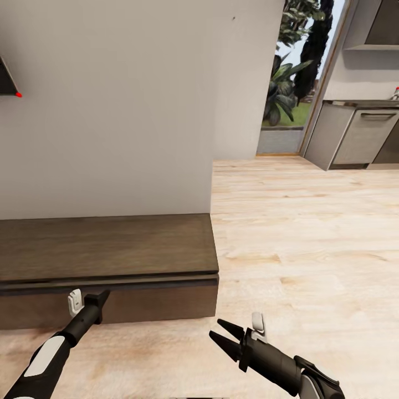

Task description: Place each of the two pumpkins and all three candles from the living room inside a cabinet in the living room (use any cabinet), then make sure every cabinet is closed, and position the cauldron so it is next to a table in the living room.

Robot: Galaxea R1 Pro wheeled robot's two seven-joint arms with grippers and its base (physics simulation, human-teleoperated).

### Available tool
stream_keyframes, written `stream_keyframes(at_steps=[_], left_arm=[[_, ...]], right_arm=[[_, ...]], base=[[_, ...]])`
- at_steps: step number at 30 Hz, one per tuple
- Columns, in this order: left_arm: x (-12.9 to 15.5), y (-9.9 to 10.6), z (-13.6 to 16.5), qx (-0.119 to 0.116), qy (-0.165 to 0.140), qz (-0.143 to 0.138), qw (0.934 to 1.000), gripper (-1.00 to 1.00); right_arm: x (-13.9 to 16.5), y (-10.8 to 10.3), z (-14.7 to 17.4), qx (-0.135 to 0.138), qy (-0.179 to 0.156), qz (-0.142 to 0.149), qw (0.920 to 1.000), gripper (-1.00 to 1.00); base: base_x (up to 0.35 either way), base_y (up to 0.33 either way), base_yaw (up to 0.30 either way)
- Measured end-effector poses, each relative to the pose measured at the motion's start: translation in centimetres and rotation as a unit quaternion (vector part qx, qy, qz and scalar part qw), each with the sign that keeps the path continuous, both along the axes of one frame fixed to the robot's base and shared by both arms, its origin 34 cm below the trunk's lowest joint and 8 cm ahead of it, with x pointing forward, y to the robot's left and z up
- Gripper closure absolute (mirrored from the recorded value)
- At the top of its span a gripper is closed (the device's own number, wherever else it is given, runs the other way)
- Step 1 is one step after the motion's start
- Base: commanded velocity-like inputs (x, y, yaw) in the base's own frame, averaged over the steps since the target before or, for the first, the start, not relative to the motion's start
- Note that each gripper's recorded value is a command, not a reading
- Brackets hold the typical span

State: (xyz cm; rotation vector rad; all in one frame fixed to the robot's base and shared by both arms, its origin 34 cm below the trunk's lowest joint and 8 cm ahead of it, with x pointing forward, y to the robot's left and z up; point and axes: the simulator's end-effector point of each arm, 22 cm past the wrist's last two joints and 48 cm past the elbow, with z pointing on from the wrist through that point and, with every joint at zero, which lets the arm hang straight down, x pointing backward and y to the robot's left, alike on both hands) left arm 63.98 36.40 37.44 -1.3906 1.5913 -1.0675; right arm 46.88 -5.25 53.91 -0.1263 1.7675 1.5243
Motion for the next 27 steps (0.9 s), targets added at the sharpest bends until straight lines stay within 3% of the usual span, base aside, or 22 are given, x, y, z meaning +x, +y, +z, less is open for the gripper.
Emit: stream_keyframes(at_steps=[27], left_arm=[[0.04,-0.15,-0.01,-0.001,0.000,-0.001,1.0000,1.00]], right_arm=[[0.02,0.24,-0.24,-0.004,0.000,-0.001,1.0000,-1.00]], base=[[-0.072,0.000,0.000]])
